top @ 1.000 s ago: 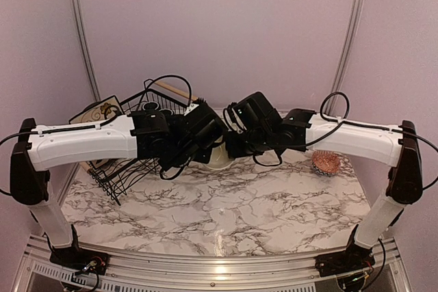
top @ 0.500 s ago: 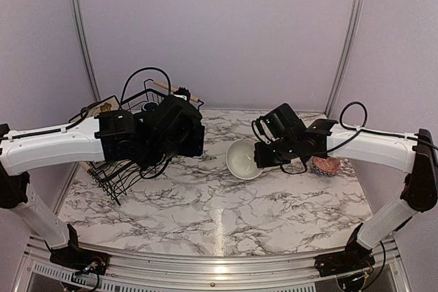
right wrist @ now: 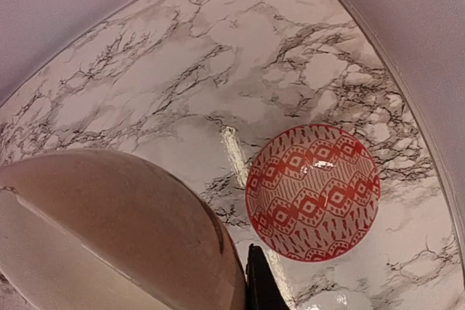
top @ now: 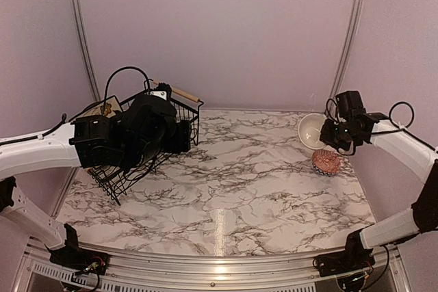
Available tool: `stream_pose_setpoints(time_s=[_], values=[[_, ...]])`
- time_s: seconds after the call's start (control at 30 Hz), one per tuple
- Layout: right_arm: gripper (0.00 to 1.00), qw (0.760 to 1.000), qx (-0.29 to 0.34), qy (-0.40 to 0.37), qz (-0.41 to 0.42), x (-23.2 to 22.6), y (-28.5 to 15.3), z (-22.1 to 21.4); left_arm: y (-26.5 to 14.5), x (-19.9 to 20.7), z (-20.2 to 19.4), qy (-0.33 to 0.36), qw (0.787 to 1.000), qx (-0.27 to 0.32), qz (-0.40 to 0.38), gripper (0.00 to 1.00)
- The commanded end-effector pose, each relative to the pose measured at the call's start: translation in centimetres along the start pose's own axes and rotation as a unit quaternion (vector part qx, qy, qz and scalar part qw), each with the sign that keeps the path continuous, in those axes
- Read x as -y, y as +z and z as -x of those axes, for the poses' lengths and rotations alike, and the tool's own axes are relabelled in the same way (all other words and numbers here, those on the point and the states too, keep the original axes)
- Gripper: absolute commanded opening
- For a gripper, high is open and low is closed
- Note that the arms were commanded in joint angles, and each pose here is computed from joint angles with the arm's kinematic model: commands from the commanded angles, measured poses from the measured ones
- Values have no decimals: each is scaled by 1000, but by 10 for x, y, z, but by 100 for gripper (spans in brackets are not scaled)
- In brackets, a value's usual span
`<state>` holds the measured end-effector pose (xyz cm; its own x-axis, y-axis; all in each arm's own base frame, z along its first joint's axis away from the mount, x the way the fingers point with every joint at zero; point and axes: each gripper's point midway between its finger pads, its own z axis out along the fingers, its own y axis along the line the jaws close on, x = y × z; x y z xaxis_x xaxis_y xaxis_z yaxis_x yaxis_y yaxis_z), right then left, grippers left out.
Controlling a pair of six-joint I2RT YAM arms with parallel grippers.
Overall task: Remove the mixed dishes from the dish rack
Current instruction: Place the bowl in the bowl.
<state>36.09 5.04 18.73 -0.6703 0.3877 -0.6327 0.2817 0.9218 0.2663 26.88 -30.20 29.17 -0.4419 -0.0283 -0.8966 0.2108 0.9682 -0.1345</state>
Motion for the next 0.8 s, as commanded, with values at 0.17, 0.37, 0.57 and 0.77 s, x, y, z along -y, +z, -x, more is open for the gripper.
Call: stream_pose_setpoints(time_s=[0.17, 0.37, 0.57, 0.77], values=[[0, 991, -45, 123, -2, 57, 17, 23, -5, -11, -2, -16, 1000, 4, 4, 80], [0, 988, -68, 138, -14, 87, 36, 21, -5, -13, -2, -17, 1000, 6, 4, 80], [0, 988, -82, 131, -20, 93, 51, 20, -6, -12, 2, -10, 1000, 11, 6, 80], [0, 986, -89, 131, -42, 103, 54, 8, -3, -12, -1, -3, 1000, 8, 11, 80]])
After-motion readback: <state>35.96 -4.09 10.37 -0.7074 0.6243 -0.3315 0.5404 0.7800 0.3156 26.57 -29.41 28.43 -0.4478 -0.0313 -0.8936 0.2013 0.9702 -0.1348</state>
